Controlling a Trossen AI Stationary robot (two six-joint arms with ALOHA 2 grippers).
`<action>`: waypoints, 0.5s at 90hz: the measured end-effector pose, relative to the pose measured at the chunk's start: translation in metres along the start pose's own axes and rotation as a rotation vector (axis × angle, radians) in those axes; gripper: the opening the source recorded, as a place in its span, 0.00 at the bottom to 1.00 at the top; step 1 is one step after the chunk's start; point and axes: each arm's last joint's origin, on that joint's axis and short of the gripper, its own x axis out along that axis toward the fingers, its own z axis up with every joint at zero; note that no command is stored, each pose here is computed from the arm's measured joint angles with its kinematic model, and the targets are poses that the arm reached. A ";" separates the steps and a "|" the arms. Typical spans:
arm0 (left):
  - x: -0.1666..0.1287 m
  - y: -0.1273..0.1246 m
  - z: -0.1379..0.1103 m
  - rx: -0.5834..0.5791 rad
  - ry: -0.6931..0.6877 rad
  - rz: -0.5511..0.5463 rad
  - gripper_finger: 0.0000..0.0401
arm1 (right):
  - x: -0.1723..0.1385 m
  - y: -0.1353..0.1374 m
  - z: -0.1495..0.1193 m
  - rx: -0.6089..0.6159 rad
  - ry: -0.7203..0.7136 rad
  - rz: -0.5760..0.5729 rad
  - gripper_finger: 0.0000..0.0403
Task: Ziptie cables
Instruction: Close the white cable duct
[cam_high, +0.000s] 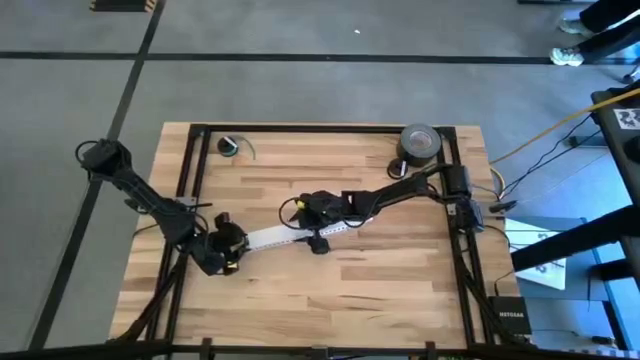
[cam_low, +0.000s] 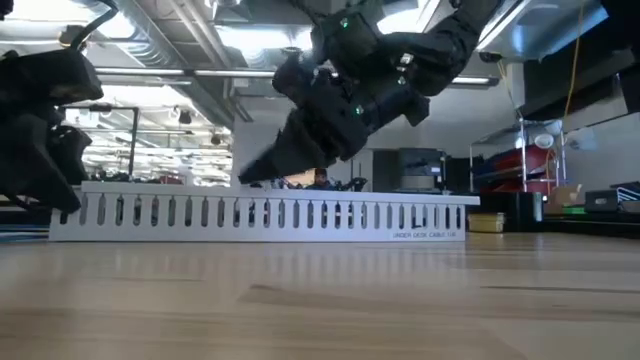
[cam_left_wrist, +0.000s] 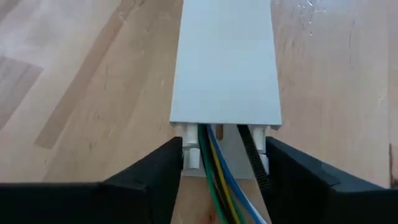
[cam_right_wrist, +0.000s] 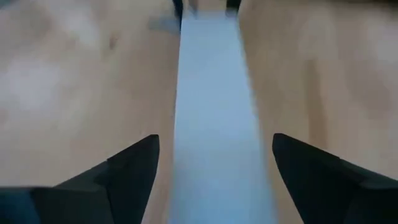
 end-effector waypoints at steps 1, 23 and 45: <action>0.000 0.000 0.000 0.000 0.000 0.000 0.50 | 0.001 0.000 -0.001 0.001 0.002 0.000 0.74; 0.000 0.000 0.000 -0.004 0.000 -0.001 0.50 | 0.001 0.000 0.000 -0.002 -0.010 0.017 0.70; 0.000 0.000 0.000 -0.002 0.000 -0.001 0.49 | 0.000 -0.005 -0.001 0.022 -0.012 0.028 0.62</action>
